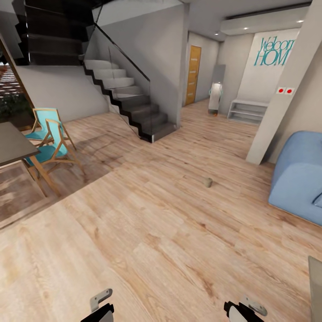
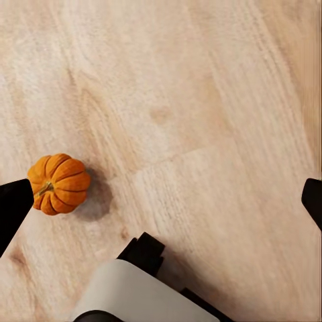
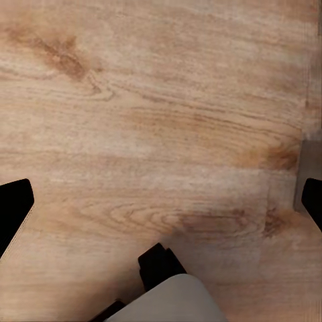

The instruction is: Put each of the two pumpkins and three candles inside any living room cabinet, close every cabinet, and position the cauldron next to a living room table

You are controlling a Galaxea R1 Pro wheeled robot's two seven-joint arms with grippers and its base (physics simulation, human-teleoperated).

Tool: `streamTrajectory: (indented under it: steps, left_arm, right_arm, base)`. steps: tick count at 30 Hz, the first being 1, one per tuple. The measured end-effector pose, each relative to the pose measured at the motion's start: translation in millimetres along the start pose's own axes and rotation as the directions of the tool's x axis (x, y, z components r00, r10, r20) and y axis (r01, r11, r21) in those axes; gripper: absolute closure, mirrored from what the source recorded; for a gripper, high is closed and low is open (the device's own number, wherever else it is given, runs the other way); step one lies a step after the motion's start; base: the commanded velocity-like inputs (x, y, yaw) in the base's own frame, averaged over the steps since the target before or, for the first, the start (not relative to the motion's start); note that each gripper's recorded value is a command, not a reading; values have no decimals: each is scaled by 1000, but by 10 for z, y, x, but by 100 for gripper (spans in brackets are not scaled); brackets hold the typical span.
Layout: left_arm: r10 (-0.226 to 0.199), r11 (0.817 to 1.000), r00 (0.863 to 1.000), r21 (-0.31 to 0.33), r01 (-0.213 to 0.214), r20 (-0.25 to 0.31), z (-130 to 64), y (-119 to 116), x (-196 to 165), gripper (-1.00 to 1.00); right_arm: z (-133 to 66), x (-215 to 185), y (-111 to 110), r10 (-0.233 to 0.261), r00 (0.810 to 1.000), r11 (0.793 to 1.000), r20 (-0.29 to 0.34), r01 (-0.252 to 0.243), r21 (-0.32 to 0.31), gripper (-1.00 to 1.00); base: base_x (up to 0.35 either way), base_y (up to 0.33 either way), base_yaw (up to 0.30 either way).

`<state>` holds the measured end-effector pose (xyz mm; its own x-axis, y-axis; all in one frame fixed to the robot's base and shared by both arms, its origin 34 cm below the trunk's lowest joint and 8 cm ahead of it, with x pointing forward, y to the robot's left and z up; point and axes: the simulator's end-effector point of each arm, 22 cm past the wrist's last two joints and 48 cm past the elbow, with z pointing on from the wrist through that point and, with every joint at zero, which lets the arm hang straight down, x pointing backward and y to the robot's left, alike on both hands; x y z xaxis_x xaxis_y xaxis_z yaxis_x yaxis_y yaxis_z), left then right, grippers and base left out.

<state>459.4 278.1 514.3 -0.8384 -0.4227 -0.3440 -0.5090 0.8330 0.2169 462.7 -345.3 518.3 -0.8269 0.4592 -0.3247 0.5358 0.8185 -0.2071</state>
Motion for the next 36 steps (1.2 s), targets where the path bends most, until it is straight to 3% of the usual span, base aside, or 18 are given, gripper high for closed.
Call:
streamTrajectory:
  steps: [30,36]
  left_arm:
    - [0,1000,1000,0,0,0,-1,-2,1,-100]
    - [0,1000,1000,1,0,0,-2,-4,2,-100]
  right_arm:
    - [0,1,0,1,1000,1000,0,-1,1,-100]
    - [36,24,-123,13,1000,1000,17,-14,27,-100]
  base:
    - [239,-49,0]
    - [304,-13,0]
